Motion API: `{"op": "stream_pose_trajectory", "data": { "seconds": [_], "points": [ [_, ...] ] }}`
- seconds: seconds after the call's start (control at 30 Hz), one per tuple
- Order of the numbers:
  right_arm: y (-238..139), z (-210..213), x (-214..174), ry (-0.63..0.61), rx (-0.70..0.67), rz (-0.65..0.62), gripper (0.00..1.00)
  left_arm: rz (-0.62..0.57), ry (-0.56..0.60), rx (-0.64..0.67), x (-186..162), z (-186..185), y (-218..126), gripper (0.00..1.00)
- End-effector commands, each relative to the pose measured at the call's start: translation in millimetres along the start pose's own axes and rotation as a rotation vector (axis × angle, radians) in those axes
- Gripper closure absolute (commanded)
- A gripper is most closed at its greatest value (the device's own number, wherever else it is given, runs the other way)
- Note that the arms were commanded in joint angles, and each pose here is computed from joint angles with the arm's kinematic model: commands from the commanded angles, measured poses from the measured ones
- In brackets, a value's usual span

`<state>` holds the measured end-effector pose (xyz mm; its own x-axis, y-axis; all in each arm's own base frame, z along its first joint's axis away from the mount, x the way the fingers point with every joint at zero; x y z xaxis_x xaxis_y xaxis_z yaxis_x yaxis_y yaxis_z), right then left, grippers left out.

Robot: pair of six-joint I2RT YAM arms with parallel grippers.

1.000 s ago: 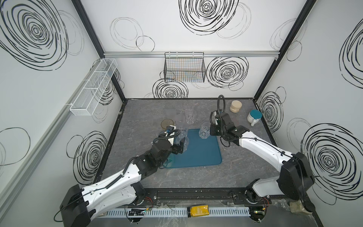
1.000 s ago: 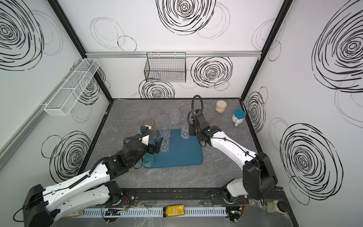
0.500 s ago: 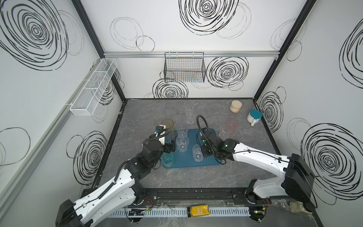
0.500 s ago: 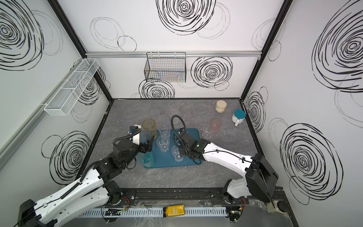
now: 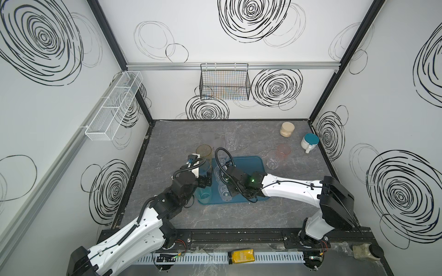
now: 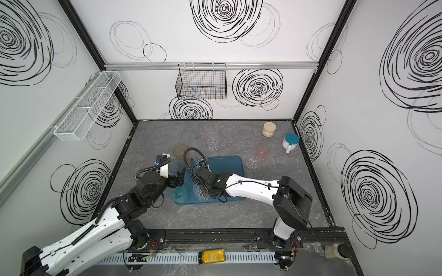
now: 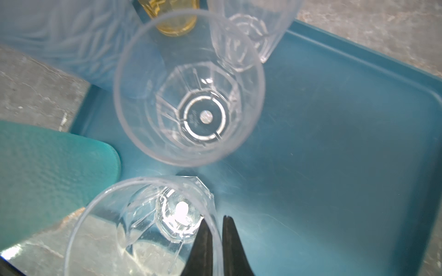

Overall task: Place the glasses into the tray
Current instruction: 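Set the clear glass down among the tray glasses and open the right gripper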

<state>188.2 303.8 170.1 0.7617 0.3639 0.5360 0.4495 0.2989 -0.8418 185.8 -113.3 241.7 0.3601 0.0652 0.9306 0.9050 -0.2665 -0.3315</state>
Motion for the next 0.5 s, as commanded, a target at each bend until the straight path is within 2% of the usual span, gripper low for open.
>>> {"op": "stream_pose_trajectory", "data": {
  "seconds": [0.0, 0.2, 0.47],
  "points": [
    [2.4, 9.6, 2.4, 0.015, 0.014, -0.004, 0.91, -0.011, -0.015, 0.008, -2.1, 3.7, 0.5, 0.04],
    [5.2, 16.8, -0.2, 0.04, 0.094, 0.017, 0.83, -0.007, -0.019, 0.005, -3.0, 4.4, 2.2, 0.04],
    [4.6, 18.8, -5.9, 0.071, 0.145, 0.039, 0.8, -0.004, -0.02, 0.007, -3.9, 5.2, 2.4, 0.04]
  ]
}}
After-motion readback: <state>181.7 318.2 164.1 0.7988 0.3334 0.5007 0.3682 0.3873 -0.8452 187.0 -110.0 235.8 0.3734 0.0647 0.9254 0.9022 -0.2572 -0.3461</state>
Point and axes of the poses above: each gripper's point midway between its finger pads, its own y axis out along the fingers, its own z axis along the line the jaws close on, x = y × z, the point moved 9 cm from there along -y, back along the fingers, and after that the axes turned 1 degree about -y, right-handed, at the moved point
